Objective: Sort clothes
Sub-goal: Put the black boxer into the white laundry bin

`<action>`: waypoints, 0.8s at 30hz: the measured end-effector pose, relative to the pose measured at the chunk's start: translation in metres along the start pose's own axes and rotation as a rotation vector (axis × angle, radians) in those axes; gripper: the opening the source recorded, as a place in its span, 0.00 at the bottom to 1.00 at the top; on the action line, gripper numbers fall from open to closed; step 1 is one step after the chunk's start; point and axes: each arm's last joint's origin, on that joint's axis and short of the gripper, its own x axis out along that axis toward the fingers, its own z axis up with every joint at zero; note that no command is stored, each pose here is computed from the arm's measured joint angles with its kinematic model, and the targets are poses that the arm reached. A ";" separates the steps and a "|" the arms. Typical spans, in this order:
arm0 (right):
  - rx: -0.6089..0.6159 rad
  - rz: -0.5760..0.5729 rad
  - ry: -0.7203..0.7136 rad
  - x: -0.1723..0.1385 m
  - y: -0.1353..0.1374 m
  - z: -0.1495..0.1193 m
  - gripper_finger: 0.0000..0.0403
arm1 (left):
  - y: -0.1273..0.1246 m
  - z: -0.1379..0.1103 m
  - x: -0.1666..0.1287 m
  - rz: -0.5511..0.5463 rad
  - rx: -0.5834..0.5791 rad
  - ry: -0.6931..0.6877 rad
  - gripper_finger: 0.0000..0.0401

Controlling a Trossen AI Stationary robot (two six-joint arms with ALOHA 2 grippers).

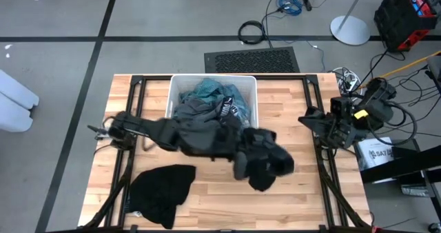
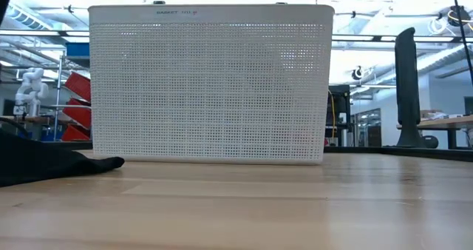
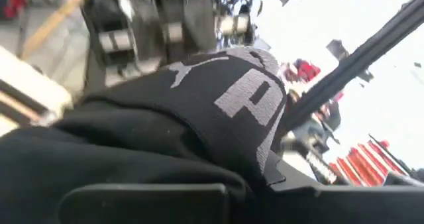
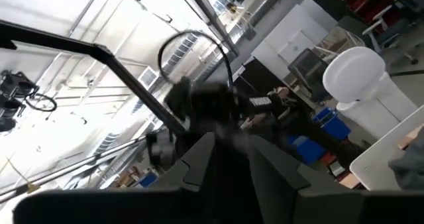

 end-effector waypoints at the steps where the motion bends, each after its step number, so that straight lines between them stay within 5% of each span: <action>1: -0.001 0.002 0.001 0.000 0.000 0.000 0.20 | -0.003 0.007 -0.008 0.004 0.010 -0.028 0.03; 6: -0.026 0.002 0.000 -0.001 0.000 0.001 0.20 | -0.008 0.058 -0.058 0.059 0.097 -0.204 0.03; 14: -0.045 0.002 0.001 -0.001 0.000 0.001 0.20 | 0.015 0.122 -0.128 0.313 0.270 -0.380 0.03; 19: -0.049 0.002 0.001 -0.001 0.000 0.001 0.20 | 0.048 0.132 -0.145 0.537 0.337 -0.281 0.03; 24: -0.052 0.002 0.001 -0.001 0.000 0.001 0.20 | 0.082 0.116 -0.131 0.718 0.389 -0.042 0.03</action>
